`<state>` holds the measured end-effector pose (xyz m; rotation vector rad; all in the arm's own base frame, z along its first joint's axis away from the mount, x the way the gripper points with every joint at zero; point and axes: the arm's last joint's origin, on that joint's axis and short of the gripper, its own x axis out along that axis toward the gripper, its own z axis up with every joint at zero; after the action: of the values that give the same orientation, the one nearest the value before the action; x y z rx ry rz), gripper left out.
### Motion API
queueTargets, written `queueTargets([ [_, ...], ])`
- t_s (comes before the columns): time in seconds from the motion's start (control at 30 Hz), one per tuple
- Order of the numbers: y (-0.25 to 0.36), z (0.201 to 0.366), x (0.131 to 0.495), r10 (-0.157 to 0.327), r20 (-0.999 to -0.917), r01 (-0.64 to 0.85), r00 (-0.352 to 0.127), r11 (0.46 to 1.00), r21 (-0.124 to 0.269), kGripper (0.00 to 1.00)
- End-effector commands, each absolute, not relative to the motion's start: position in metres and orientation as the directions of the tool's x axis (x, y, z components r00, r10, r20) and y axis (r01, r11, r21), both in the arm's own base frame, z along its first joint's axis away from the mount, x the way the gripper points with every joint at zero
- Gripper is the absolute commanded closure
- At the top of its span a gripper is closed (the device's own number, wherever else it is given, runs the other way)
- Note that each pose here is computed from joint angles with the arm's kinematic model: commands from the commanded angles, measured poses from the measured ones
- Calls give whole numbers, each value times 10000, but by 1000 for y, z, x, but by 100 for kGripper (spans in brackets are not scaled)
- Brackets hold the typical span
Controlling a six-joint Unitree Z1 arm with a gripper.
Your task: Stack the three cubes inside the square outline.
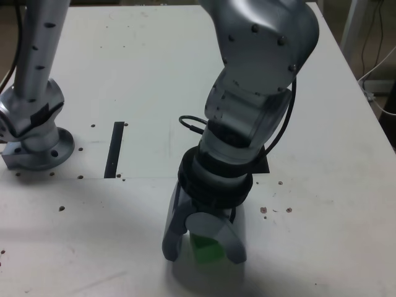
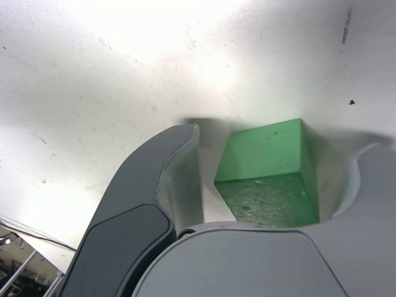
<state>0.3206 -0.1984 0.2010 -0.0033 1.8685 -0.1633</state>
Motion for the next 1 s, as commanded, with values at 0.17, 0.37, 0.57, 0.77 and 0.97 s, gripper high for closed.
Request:
queueTargets([
  [0.17, -198, 202, 322, -755, -9532, 859, -2926, 9908, -1049, 80],
  [0.37, -197, 201, 321, -712, -9510, 871, -3008, 9910, -1018, 80],
  [0.57, -196, 201, 319, -721, -9474, 887, -3119, 9906, -1046, 80],
  [0.77, -195, 205, 316, -669, -9422, 907, -3282, 9906, -1020, 80],
  [0.97, -192, 213, 310, -599, -9419, 998, -3304, 9902, -979, 80],
])
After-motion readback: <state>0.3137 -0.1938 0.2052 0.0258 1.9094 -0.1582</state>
